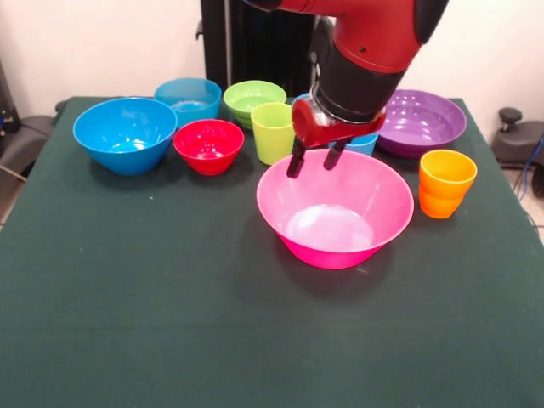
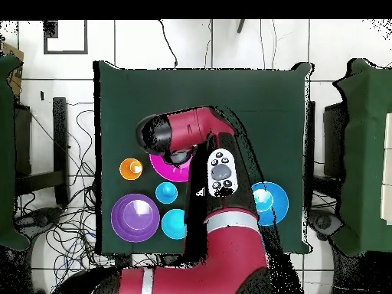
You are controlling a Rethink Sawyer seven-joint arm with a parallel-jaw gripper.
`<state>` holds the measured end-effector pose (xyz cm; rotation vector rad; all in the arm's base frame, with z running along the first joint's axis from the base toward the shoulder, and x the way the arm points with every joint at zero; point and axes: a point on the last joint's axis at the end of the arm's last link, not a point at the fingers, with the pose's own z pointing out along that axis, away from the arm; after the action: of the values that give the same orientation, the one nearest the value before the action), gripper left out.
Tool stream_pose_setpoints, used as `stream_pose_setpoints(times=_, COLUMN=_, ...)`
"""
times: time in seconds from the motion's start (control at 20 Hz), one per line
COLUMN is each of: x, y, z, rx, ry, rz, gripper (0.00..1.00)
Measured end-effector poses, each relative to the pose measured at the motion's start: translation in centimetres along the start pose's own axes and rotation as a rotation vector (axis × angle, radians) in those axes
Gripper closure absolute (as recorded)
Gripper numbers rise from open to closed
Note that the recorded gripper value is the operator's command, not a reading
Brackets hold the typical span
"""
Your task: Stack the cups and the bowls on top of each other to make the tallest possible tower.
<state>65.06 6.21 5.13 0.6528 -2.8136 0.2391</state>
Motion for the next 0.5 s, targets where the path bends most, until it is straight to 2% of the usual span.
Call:
stream_pose_setpoints(times=0.15, x=-0.2, y=-0.5, z=-0.2, rx=-0.007, ry=0.026, rz=0.043, gripper=0.0)
stream_pose_setpoints(times=0.35, x=-0.9, y=-2.0, z=-0.3, rx=0.017, ry=0.025, rz=0.121, gripper=0.0)
stream_pose_setpoints(times=0.5, x=-1.3, y=-2.5, z=-0.3, rx=0.022, ry=0.022, rz=0.163, gripper=0.0)
